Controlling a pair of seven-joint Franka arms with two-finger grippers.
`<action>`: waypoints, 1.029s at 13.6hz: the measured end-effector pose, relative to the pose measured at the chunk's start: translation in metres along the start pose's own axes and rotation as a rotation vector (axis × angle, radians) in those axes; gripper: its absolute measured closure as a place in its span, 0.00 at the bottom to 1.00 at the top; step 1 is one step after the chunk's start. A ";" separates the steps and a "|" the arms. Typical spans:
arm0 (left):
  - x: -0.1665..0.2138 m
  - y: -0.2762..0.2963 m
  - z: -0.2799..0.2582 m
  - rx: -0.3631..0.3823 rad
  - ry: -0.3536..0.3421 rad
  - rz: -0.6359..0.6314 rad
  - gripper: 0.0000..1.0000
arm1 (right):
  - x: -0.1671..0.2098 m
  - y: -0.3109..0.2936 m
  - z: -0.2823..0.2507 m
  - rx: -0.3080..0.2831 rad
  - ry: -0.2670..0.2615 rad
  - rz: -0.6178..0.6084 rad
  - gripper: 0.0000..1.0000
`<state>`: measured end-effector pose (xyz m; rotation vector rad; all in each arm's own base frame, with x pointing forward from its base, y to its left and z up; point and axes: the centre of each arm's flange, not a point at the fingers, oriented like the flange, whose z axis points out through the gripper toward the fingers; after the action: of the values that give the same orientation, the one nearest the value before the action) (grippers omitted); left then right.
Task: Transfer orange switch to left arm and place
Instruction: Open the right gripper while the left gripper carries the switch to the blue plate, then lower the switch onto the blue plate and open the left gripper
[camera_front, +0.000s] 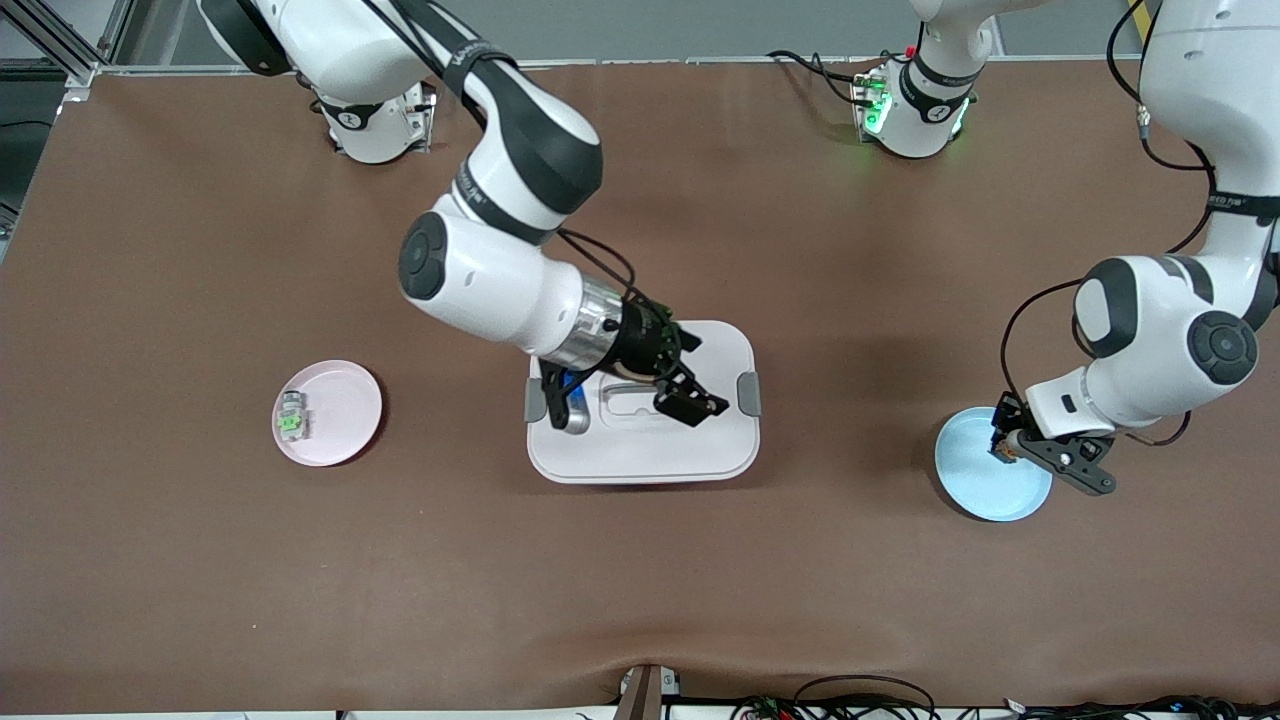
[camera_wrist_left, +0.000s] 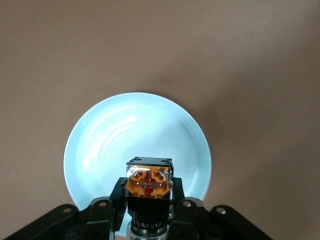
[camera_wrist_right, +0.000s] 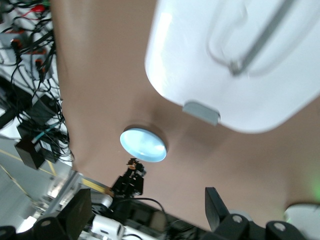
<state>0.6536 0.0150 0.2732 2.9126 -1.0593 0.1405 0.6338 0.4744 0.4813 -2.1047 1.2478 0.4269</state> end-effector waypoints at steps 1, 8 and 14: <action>-0.001 -0.003 0.012 0.000 0.006 0.077 0.61 | 0.007 -0.001 -0.005 -0.009 0.013 -0.059 0.00; -0.011 -0.014 0.055 -0.035 0.000 0.478 0.61 | 0.057 -0.007 -0.053 -0.085 0.150 -0.431 0.00; -0.021 -0.020 0.077 -0.056 0.007 0.568 0.53 | 0.124 -0.001 -0.125 -0.272 0.239 -0.768 0.00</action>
<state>0.6559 0.0380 0.1949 2.4750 -1.8210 0.1311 0.6905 0.3098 0.5035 -2.7185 0.4216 -0.0067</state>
